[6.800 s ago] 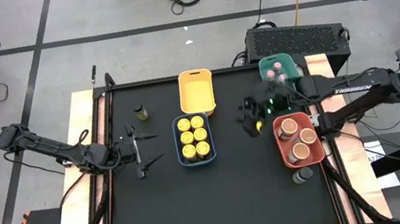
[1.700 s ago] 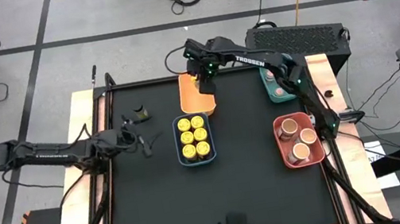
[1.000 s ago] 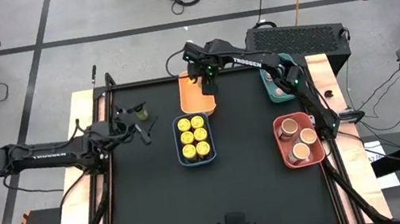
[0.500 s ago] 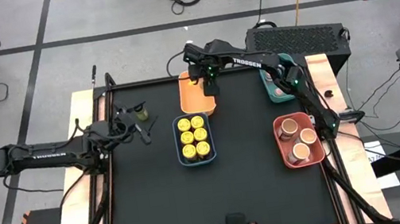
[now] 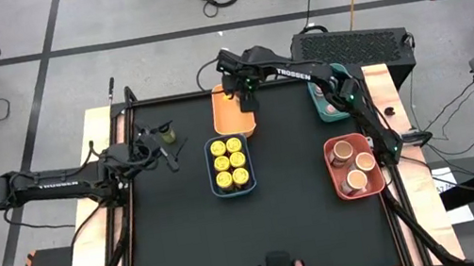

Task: Sort spices by type
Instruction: Put the black seasoning bottle into the yellow bin

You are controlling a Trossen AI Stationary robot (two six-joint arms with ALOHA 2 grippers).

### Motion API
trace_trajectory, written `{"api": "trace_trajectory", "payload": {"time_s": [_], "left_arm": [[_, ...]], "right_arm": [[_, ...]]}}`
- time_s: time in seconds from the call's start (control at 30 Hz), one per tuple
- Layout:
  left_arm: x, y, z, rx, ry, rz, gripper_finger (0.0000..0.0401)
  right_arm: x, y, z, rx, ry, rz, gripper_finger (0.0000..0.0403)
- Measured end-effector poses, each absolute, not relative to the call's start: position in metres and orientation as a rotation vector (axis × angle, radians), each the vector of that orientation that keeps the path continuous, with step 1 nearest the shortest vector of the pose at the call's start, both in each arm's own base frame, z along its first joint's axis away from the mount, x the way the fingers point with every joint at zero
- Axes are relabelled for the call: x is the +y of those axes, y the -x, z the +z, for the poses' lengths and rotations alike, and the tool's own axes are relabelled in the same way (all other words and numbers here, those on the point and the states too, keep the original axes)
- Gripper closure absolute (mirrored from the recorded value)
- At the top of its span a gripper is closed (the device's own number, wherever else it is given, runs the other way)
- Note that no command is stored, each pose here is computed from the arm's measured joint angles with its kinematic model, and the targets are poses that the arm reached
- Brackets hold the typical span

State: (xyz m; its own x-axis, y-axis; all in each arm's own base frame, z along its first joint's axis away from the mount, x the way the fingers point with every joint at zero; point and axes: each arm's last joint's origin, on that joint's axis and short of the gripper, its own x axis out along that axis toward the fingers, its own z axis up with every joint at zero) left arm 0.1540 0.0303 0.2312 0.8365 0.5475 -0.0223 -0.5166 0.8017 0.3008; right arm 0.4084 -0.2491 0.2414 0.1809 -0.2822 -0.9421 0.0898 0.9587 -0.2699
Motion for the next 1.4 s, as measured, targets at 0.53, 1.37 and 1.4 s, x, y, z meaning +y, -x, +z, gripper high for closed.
{"api": "trace_trajectory", "payload": {"time_s": [0.53, 1.37, 1.4], "left_arm": [[0.031, -0.154, 0.228, 0.148, -0.299, 0.577, 0.0072], [0.041, -0.132, 0.230, 0.491, -0.021, 0.812, 0.0072], [0.043, -0.132, 0.230, 0.486, -0.005, 0.833, 0.0072]], "right_arm": [[-0.227, -0.420, 0.304, 1.202, 0.338, -0.404, 0.0121], [-0.158, -0.471, 0.322, 0.765, 0.309, 0.009, 0.0122], [-0.158, -0.471, 0.323, 0.759, 0.310, 0.007, 0.0122]]}}
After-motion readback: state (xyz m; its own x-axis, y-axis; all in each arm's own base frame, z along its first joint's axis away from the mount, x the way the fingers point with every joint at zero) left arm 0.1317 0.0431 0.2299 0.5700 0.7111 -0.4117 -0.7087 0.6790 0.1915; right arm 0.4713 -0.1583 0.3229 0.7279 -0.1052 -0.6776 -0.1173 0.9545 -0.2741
